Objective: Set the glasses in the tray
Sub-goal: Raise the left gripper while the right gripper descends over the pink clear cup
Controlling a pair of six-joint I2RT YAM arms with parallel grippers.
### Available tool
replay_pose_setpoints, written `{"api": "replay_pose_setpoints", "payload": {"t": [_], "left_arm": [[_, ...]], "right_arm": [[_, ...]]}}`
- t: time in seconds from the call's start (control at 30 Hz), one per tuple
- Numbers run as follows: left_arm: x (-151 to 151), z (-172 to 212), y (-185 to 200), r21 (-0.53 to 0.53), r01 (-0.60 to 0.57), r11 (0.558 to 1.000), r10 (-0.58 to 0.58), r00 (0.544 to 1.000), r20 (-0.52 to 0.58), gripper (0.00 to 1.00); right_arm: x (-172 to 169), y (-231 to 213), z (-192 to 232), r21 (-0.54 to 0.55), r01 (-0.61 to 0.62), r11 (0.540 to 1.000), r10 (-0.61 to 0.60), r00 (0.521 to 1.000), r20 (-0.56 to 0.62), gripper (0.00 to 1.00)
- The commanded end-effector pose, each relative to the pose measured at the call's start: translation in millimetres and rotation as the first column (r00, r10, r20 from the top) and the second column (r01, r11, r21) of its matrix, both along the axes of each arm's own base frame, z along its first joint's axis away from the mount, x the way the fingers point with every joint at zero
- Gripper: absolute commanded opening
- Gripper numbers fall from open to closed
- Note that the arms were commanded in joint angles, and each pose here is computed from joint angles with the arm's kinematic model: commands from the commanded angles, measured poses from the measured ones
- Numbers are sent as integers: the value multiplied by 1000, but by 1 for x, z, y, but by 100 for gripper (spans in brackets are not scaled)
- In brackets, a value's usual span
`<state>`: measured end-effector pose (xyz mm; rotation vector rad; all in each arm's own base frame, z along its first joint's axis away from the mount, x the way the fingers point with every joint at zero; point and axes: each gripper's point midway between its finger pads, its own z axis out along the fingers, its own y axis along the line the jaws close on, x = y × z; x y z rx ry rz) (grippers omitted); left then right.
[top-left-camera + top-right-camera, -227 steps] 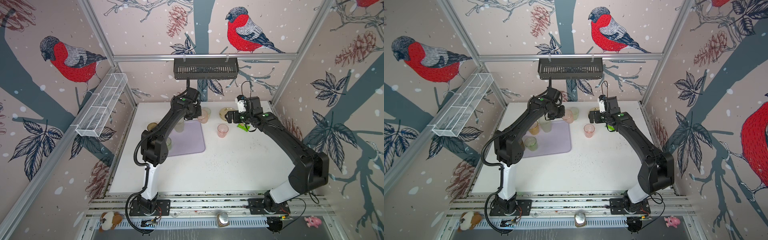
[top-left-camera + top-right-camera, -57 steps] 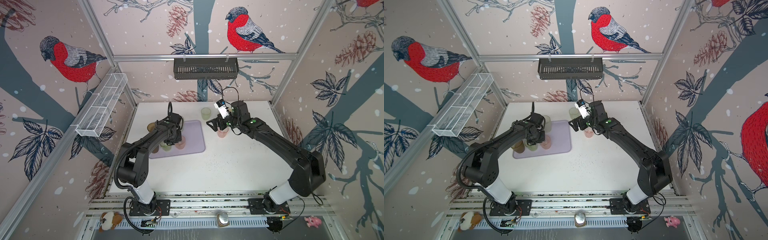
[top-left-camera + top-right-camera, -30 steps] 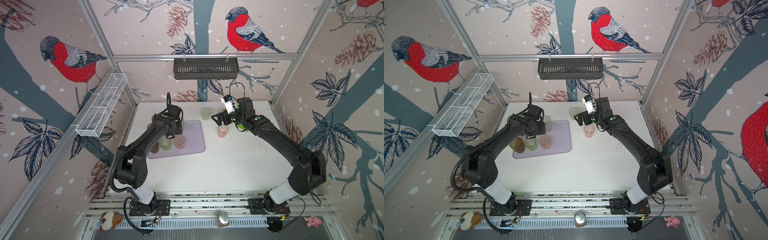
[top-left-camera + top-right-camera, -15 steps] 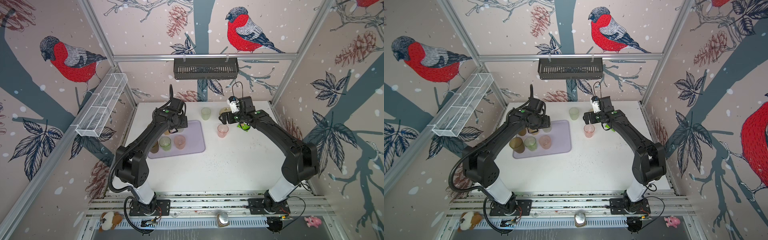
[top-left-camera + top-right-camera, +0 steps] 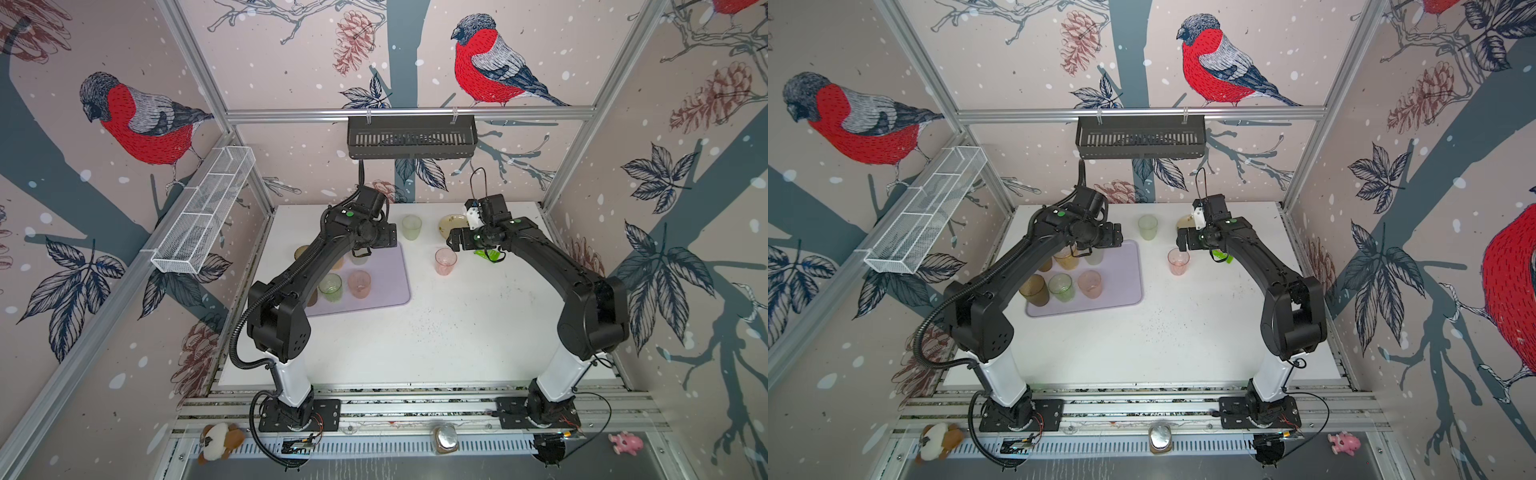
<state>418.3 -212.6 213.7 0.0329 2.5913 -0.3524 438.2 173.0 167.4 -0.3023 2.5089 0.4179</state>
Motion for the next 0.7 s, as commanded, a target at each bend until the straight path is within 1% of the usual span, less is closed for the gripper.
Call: {"api": "replay_pose_setpoints", "payload": {"t": [0.0,0.1,0.37,0.67], "left_arm": [[1,2,-10,-25,18,1000,-18,1000,-8,95],[5,7,-20,-46,26,999,-26,1000,3,99],[8,14,-39,-62,52,997,-51,999,11,99],[1,11,-47,-70,62,996,-62,998,2,99]], "right_arm": [[-3,-7,-12,-29,19,999,-21,998,-51,99],[-1,-11,-20,-41,29,999,-32,997,-77,99],[3,-20,-39,-109,28,994,-42,991,-130,97],[6,-22,-62,-136,-5,991,-21,982,-190,94]]}}
